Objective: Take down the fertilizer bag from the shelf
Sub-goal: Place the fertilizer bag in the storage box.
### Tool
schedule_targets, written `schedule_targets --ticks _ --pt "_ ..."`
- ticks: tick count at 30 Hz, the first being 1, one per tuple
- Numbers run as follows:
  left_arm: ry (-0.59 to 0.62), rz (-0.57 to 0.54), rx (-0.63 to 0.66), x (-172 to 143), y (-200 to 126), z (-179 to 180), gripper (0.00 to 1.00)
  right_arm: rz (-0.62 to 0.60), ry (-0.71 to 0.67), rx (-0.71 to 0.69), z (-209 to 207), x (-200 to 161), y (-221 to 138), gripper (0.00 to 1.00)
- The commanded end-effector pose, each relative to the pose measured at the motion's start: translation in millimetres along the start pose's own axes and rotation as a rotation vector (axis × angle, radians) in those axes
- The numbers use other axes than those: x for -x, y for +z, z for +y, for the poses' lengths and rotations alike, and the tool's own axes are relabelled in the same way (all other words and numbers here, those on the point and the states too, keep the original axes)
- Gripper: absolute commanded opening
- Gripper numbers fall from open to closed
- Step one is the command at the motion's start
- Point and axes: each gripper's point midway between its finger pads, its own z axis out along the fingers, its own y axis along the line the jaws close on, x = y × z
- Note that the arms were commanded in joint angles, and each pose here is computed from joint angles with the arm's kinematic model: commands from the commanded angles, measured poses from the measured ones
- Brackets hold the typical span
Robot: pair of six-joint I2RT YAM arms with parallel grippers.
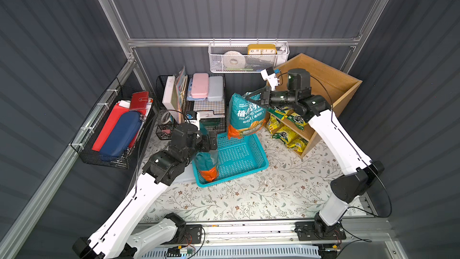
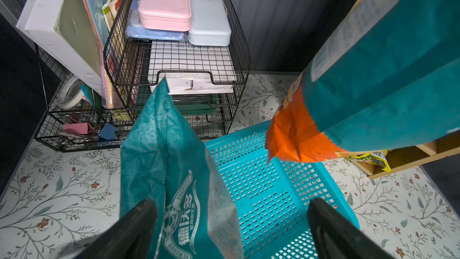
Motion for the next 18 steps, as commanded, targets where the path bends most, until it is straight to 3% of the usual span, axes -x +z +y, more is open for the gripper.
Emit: schedule_targets --ticks 1,7,11,18 --pt "-0.027 -0.007 0.064 -5 -3 15 1.00 0.002 -0.262 0.251 74 8 -22 0.00" --pt "-0.054 -0.084 0.142 7 -17 32 1.00 0.202 -0.267 0.460 70 -20 -1 0.00" --pt "-0.056 -0.078 0.146 11 -18 32 1.00 0.336 -0.242 0.593 77 -34 7 0.00" --pt "-0.051 -0.054 0.153 8 -9 30 1.00 0.372 -0.243 0.628 84 -52 -2 0.00"
